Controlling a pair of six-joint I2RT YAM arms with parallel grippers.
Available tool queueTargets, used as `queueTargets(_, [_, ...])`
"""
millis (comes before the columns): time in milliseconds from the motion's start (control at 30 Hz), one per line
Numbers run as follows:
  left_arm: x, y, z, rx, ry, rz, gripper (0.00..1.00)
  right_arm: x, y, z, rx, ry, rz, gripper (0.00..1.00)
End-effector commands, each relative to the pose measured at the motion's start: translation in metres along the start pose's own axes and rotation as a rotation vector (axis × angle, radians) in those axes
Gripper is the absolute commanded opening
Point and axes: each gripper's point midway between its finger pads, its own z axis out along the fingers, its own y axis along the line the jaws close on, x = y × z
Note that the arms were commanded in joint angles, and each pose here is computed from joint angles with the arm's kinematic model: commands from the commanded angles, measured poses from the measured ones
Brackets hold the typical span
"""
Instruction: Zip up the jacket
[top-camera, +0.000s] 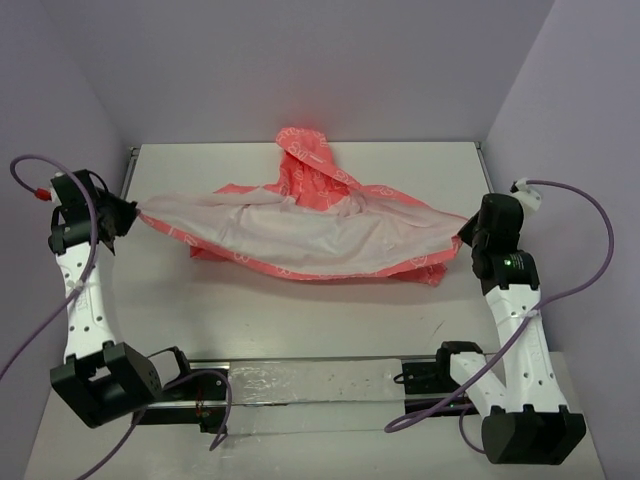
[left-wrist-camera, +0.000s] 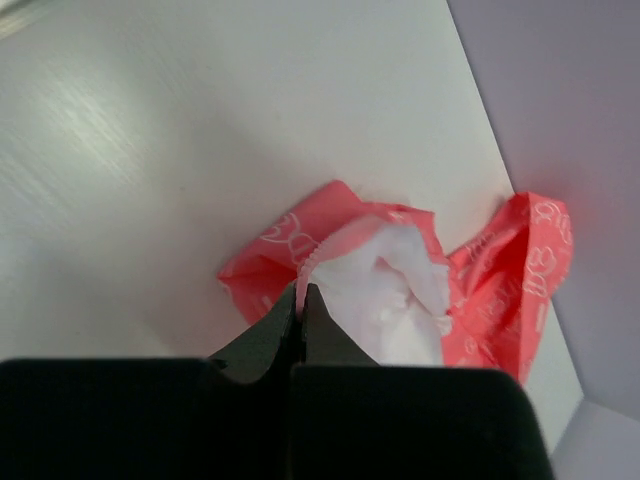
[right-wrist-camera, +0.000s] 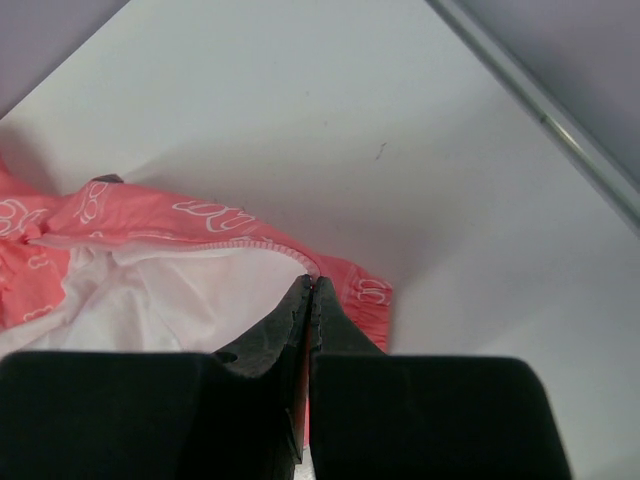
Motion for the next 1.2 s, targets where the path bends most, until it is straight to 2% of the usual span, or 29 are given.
queueTargets(0, [-0.007,0.048,-0.035,-0.152,-0.150,0.069,0.00,-0.021,-0.024,-0.019,0.102,-0.106,0.041,0.00])
queueTargets(133, [0.017,0.084,-0.047,-0.226,-0.149,0.073,0.00,-0.002,-0.041,-0.022,0.146,-0.106,0.078,0.02])
queueTargets(167, [0.023,0.090,-0.048,-0.231,-0.139,0.077,0.01,-0.001,-0.047,-0.026,0.162,-0.116,0.083,0.15])
queueTargets(200, [0.037,0.098,-0.046,-0.231,-0.103,0.089,0.11,0.000,-0.055,-0.027,0.196,-0.135,0.097,0.31])
queueTargets(233, [0.041,0.096,-0.046,-0.208,-0.091,0.103,0.58,0.000,-0.061,-0.028,0.219,-0.153,0.101,0.60])
queueTargets(267, [0.044,0.092,-0.046,-0.187,-0.072,0.101,0.75,-0.005,-0.060,-0.031,0.213,-0.176,0.115,0.69])
queueTargets(300, [0.045,0.089,-0.046,-0.173,-0.065,0.109,0.89,-0.008,-0.059,-0.032,0.205,-0.186,0.112,0.72])
queueTargets(333, [0.042,0.084,-0.046,-0.157,-0.069,0.112,0.91,-0.014,-0.054,-0.034,0.187,-0.193,0.113,0.76])
queueTargets(433, [0.033,0.072,-0.047,-0.123,-0.085,0.116,0.92,-0.030,-0.030,-0.040,0.080,-0.190,0.109,0.78])
queueTargets(467, [0.030,0.067,-0.048,-0.101,-0.093,0.127,0.90,-0.033,-0.022,-0.042,0.047,-0.188,0.100,0.78])
queueTargets(533, [0.034,0.049,-0.047,-0.003,-0.073,0.181,0.81,-0.030,0.012,-0.042,-0.116,-0.131,0.059,0.75])
queueTargets(567, [0.042,0.034,-0.046,0.078,-0.049,0.225,0.69,-0.024,0.041,-0.045,-0.251,-0.084,0.020,0.72])
queueTargets(600, [0.047,0.023,-0.045,0.120,-0.033,0.248,0.63,-0.011,0.067,-0.047,-0.350,-0.031,-0.025,0.70])
queueTargets(667, [0.067,0.005,-0.042,0.172,0.024,0.300,0.58,0.008,0.094,-0.047,-0.407,0.022,-0.090,0.67])
queueTargets(700, [0.087,-0.009,-0.041,0.200,0.071,0.345,0.58,0.023,0.110,-0.046,-0.440,0.067,-0.142,0.65])
queueTargets(733, [0.125,-0.036,-0.045,0.252,0.134,0.431,0.56,0.047,0.132,-0.043,-0.479,0.143,-0.225,0.65])
queueTargets(767, [0.128,-0.039,-0.040,0.249,0.145,0.438,0.56,0.062,0.144,-0.042,-0.506,0.194,-0.266,0.65])
queueTargets(833, [0.181,-0.061,-0.037,0.294,0.257,0.511,0.57,0.107,0.160,-0.021,-0.479,0.365,-0.333,0.69])
queueTargets(933, [0.239,-0.078,-0.028,0.338,0.379,0.551,0.58,0.159,0.178,0.003,-0.499,0.540,-0.344,0.72])
queueTargets(1033, [0.272,-0.082,-0.003,0.323,0.441,0.557,0.58,0.187,0.189,0.012,-0.545,0.617,-0.306,0.70])
queueTargets(1167, [0.293,-0.081,0.033,0.260,0.452,0.558,0.59,0.216,0.185,0.049,-0.430,0.649,-0.288,0.62])
